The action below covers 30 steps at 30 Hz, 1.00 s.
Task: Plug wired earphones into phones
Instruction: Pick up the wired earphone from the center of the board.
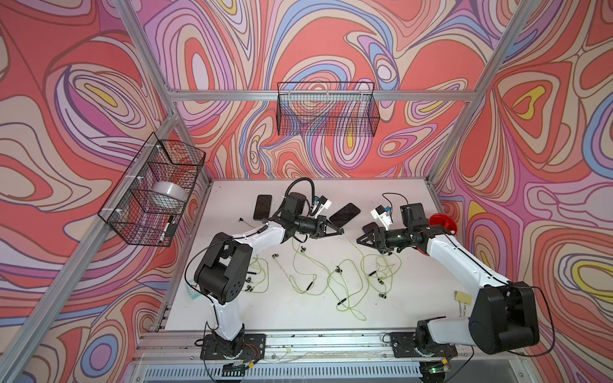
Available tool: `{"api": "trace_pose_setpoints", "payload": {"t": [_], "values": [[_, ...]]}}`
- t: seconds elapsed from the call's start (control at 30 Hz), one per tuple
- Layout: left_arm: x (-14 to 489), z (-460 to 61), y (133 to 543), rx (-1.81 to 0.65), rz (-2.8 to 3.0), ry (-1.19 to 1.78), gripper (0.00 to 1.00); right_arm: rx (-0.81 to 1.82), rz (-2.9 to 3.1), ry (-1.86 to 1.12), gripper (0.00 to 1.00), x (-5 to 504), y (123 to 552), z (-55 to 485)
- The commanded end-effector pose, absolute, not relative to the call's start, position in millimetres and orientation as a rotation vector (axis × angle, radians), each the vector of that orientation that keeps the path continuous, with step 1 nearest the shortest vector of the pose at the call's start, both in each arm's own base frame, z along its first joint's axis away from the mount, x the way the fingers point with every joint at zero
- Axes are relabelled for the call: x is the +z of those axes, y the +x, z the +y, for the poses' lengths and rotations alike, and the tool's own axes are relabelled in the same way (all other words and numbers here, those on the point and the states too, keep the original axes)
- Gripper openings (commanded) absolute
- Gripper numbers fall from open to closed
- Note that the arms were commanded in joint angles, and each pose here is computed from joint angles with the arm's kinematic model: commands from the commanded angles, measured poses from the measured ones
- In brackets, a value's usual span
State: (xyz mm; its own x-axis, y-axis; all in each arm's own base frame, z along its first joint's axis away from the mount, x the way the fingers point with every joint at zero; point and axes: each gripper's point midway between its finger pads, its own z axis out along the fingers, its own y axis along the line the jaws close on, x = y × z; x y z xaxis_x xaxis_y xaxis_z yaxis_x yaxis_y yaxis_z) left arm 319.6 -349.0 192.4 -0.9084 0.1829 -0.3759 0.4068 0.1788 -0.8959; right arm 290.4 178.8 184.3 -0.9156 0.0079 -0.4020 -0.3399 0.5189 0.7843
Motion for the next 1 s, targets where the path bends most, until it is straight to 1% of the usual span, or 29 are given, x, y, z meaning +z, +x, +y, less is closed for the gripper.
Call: {"api": "trace_pose_setpoints", "payload": {"t": [0.0, 0.07, 0.2, 0.33, 0.47, 0.63, 0.83, 0.97], "values": [[205.6, -349.2, 305.5, -1.899, 2.180, 0.743, 0.00, 1.473, 2.279, -0.351, 0.50, 207.4, 297.9, 185.9], [205.2, -349.1, 305.2, -1.895, 2.183, 0.753, 0.00, 1.504, 2.276, -0.352, 0.48, 207.6, 301.6, 187.7], [203.1, -350.4, 306.0, -1.894, 2.184, 0.755, 0.00, 1.545, 2.262, -0.348, 0.40, 208.7, 305.6, 190.7], [202.1, -353.4, 305.2, -1.907, 2.171, 0.772, 0.00, 1.624, 2.214, -0.341, 0.37, 214.6, 307.1, 197.6], [202.5, -358.5, 303.8, -1.918, 2.160, 0.795, 0.00, 1.619, 2.232, -0.349, 0.36, 209.7, 307.8, 201.6], [204.9, -361.3, 302.1, -1.942, 2.142, 0.826, 0.00, 1.619, 2.246, -0.354, 0.29, 204.2, 309.4, 204.6], [204.6, -365.2, 300.8, -1.936, 2.149, 0.848, 0.00, 1.634, 2.252, -0.384, 0.29, 201.6, 308.8, 212.6], [204.5, -366.6, 301.7, -1.936, 2.147, 0.852, 0.00, 1.645, 2.246, -0.399, 0.25, 201.9, 308.6, 217.5]]}}
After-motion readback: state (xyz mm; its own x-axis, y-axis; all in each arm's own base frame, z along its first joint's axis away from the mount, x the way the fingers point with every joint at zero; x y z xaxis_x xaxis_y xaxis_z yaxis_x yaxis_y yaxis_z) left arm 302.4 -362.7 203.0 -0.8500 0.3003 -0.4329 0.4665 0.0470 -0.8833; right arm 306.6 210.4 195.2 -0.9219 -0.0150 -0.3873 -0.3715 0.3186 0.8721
